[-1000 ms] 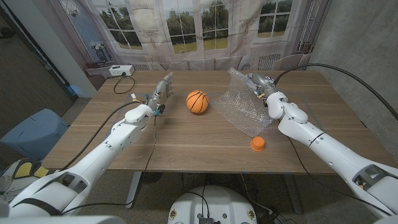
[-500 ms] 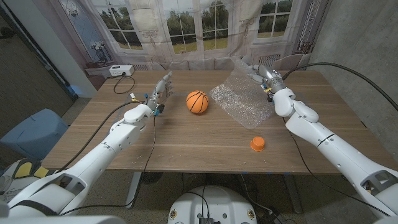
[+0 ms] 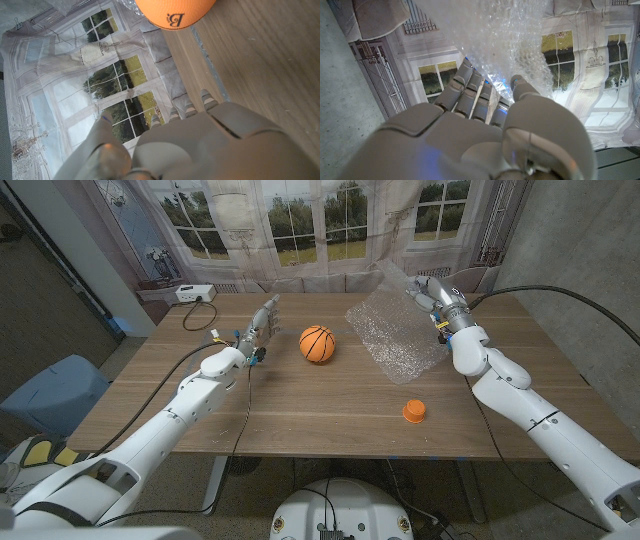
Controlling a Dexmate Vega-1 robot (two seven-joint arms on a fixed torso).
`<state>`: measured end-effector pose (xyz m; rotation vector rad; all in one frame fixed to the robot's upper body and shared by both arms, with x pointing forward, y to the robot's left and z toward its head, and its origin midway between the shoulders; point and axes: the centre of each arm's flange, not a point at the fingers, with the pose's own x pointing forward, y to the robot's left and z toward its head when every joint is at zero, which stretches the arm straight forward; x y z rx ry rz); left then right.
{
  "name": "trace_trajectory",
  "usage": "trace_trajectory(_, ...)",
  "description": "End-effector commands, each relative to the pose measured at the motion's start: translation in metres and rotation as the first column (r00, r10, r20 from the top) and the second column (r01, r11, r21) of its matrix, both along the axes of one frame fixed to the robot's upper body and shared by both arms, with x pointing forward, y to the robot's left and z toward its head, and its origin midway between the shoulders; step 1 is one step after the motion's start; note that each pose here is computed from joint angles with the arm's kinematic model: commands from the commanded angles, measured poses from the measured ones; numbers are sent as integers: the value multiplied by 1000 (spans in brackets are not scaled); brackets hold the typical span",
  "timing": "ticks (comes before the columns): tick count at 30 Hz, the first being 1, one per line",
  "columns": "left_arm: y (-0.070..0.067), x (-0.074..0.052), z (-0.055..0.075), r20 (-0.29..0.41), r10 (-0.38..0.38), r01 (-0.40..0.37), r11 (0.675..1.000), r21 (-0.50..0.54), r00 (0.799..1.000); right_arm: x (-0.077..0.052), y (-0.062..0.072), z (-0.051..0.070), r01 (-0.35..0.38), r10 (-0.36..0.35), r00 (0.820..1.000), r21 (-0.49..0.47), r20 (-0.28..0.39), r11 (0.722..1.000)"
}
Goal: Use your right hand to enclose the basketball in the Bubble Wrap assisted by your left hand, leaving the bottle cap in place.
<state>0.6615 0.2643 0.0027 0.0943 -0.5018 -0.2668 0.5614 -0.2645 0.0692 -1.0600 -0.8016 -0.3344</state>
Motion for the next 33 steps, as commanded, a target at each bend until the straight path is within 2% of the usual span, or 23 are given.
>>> trace_trajectory(1, -6, -2, 2, 12, -18, 18, 1000, 12, 1000, -46, -4, -2, -28, 27, 995, 9, 97, 1000)
trace_trajectory(8, -8, -4, 1, 14, -27, 27, 999, 20, 1000, -74, -7, -9, -65, 60, 988, 27, 141, 998)
trace_trajectory(13, -7, -6, 2, 18, -31, 31, 999, 25, 999, -97, -6, -14, -59, 54, 982, 21, 181, 998)
trace_trajectory(21, -1, -20, 7, 48, -19, 17, 999, 28, 999, -126, -1, -21, -79, 77, 972, 1, 222, 997)
trace_trajectory(28, 7, -32, 7, 57, -4, 2, 999, 37, 998, -145, 7, -23, -119, 123, 966, -29, 226, 992)
trace_trajectory(33, 10, -35, 6, 58, -3, 1, 999, 38, 998, -150, 15, -23, -178, 185, 961, -51, 207, 983)
